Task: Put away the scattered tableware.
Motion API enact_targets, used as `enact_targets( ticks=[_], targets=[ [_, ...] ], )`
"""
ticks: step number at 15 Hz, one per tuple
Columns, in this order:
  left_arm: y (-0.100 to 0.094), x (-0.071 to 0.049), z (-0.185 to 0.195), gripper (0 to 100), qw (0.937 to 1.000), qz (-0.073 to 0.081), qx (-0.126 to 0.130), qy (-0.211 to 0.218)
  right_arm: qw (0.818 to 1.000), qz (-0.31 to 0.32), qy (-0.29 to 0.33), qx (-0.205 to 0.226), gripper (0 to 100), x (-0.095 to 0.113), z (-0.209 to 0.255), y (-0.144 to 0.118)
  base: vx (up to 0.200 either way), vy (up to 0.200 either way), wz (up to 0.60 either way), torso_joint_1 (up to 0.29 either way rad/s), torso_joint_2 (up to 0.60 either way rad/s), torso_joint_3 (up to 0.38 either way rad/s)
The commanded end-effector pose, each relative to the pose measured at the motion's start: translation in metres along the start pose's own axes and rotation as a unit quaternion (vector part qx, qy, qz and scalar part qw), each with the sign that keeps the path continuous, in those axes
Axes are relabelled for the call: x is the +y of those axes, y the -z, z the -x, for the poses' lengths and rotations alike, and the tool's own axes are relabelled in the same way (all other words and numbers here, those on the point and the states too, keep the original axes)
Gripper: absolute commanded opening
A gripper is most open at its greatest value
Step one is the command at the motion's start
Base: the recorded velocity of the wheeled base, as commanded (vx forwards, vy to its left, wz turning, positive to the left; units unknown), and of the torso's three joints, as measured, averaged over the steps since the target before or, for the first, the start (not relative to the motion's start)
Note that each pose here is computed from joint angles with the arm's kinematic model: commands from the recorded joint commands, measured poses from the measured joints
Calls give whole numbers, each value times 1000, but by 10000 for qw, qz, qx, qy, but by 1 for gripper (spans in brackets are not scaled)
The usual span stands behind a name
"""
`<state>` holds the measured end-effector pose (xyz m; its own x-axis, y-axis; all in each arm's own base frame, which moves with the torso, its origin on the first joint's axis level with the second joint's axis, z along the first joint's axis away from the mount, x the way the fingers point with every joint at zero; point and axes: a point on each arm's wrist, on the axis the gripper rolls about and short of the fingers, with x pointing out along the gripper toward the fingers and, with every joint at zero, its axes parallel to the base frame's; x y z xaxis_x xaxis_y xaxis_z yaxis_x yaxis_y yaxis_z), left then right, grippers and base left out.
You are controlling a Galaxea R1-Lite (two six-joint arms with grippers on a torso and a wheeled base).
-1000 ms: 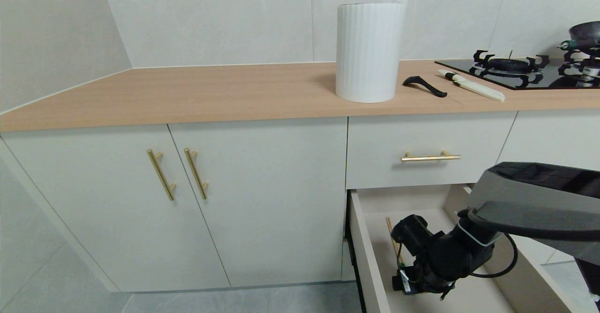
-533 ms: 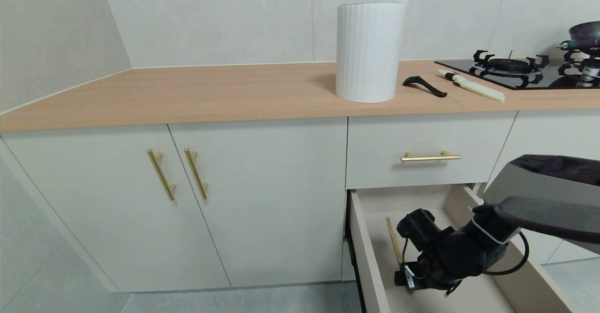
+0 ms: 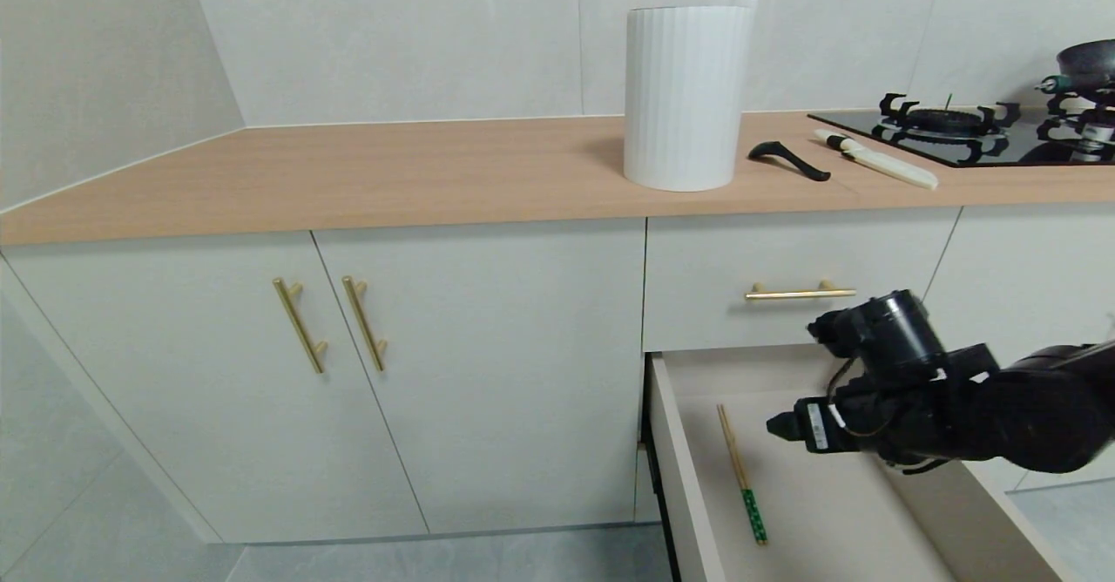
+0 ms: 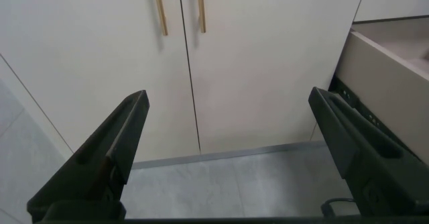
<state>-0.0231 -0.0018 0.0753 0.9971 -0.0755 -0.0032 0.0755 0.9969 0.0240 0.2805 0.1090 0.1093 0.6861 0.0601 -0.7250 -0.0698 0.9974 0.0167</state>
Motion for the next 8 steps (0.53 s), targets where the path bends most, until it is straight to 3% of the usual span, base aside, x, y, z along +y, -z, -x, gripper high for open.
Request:
enact_targets(
  ticks=[1, 4, 8],
  targets=[
    [0, 0, 0, 100, 10000, -1, 7, -2, 9967, -114, -27, -804, 100, -20, 52, -17, 0, 0, 0, 0, 0, 0],
    [0, 0, 0, 100, 10000, -1, 7, -2, 9952, 3, -36, -974, 100, -23, 65, -17, 0, 0, 0, 19, -203, -261],
    [0, 0, 0, 100, 10000, -1, 7, -2, 9945, -28, -11, -1042, 100, -25, 69, -18, 0, 0, 0, 95, -491, -339]
  ],
)
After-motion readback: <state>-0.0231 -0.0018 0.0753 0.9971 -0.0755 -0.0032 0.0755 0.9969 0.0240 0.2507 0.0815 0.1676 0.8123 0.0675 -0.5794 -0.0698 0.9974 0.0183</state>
